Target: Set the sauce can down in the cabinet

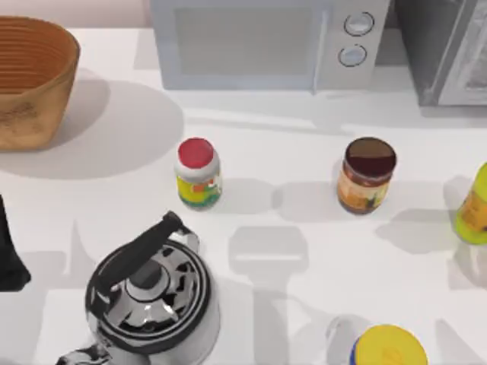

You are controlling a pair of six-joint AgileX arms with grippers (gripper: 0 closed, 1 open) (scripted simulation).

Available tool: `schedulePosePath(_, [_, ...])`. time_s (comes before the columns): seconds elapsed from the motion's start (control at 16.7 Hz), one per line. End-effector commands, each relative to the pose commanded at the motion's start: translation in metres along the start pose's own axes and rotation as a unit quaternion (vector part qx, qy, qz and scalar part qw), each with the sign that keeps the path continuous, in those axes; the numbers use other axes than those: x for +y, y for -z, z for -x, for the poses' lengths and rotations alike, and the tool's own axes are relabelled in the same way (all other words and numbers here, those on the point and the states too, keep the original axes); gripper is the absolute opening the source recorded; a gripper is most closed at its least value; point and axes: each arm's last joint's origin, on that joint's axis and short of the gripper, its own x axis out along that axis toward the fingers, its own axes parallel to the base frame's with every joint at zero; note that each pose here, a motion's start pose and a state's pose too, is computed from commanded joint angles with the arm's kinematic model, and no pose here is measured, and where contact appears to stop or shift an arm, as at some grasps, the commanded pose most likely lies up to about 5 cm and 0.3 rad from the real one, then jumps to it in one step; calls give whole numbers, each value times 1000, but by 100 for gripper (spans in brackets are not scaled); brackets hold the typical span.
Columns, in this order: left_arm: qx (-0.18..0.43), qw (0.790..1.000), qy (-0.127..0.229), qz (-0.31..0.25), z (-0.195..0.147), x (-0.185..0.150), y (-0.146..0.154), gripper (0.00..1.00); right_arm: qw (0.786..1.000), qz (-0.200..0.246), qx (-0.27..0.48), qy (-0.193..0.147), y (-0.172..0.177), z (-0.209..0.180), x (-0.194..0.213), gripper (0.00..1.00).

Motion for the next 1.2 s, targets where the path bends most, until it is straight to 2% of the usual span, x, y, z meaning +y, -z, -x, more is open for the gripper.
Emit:
schedulePosePath(0.3, [0, 1000, 0, 0, 0, 0, 0, 100, 999, 4, 34, -1, 0, -2, 0, 100])
schedulePosePath(0.54, [0, 1000, 0, 0, 0, 0, 0, 100, 992, 34, 117, -36, -16, -9, 3, 100])
schedulePosePath(0.84, [0, 1000, 0, 0, 0, 0, 0, 100, 960, 124, 213, -135, -55, -35, 16, 100])
schedulePosePath(1.02, [0, 1000, 0, 0, 0, 0, 0, 100, 923, 190, 260, -212, -76, -64, 28, 100])
schedulePosePath(1.2, [0, 1000, 0, 0, 0, 0, 0, 100, 875, 247, 291, -298, -90, -100, 42, 100])
